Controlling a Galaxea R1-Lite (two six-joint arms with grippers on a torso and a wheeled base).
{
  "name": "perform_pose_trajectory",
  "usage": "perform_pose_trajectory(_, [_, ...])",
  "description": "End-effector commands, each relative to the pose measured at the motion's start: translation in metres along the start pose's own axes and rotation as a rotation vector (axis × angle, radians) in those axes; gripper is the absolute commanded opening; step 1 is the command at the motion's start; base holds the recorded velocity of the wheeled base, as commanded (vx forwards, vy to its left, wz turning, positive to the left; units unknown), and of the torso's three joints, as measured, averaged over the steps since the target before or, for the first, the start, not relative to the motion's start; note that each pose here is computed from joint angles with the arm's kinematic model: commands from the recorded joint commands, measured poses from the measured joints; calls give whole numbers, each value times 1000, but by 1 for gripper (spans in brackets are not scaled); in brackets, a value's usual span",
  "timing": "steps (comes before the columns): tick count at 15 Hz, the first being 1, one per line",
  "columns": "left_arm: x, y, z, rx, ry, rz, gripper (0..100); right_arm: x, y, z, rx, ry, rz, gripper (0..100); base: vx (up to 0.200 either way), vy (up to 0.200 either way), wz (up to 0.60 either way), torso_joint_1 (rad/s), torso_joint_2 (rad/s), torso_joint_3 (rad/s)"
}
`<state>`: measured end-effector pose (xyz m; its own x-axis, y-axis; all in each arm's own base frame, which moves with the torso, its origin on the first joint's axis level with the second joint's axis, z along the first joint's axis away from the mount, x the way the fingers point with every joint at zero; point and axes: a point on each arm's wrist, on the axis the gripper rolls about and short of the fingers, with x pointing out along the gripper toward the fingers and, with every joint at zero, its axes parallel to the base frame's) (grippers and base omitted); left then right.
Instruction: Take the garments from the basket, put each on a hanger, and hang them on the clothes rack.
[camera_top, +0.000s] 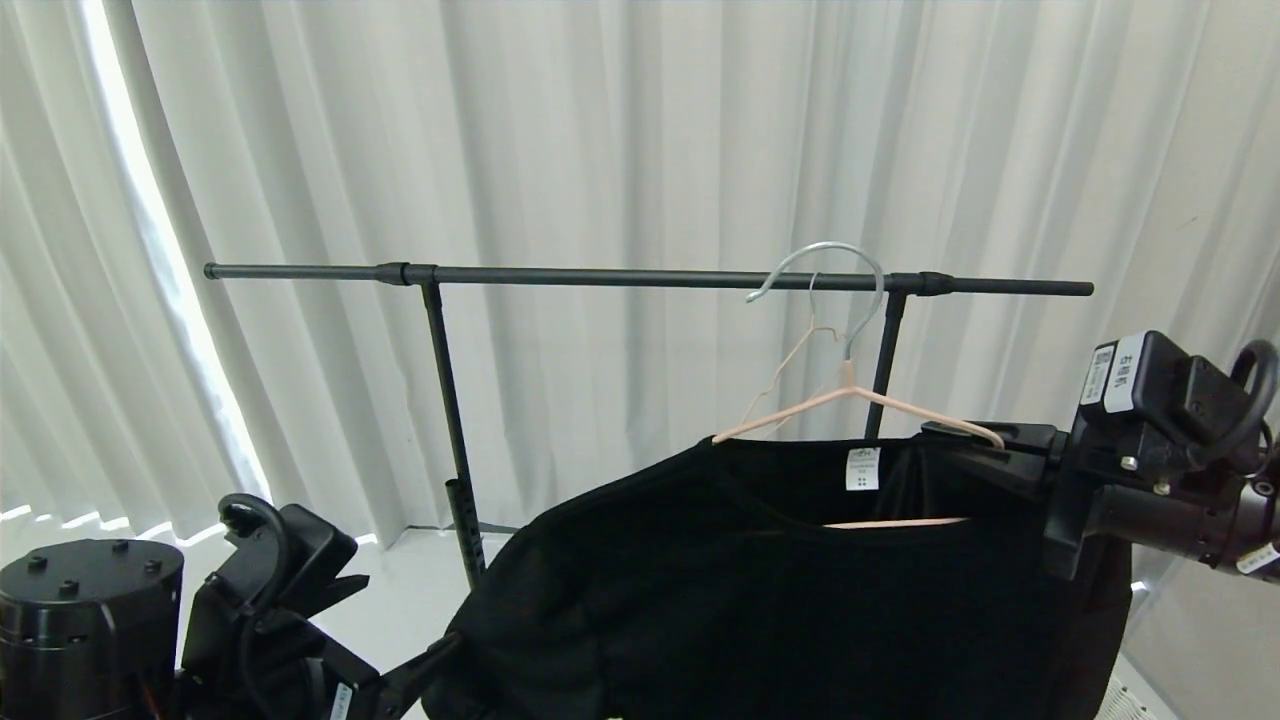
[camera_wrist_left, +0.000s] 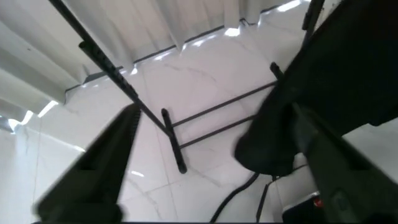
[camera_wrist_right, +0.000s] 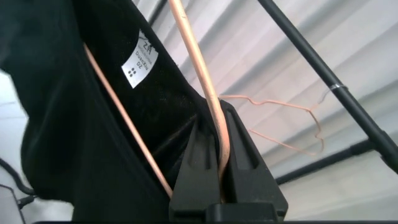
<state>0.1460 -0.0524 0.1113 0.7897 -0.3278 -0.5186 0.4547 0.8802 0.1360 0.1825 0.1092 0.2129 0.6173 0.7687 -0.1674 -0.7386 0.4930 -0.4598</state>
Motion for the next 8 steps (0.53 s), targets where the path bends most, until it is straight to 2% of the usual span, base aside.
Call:
perform_pose_trajectory(1, [-7, 1, 3, -1, -40, 13, 100, -8, -7, -5, 8, 20, -46, 0, 0, 0, 0, 0, 0, 0])
perform_pose_trajectory(4, [-9, 8, 4, -21, -46, 60, 100, -22, -18, -17, 60, 70, -139, 0, 0, 0, 0, 0, 0, 0])
perform_pose_trajectory(8, [-10, 16, 2, -40, -9, 245, 100, -26, -19, -29, 240, 170, -296, 0, 0, 0, 0, 0, 0, 0])
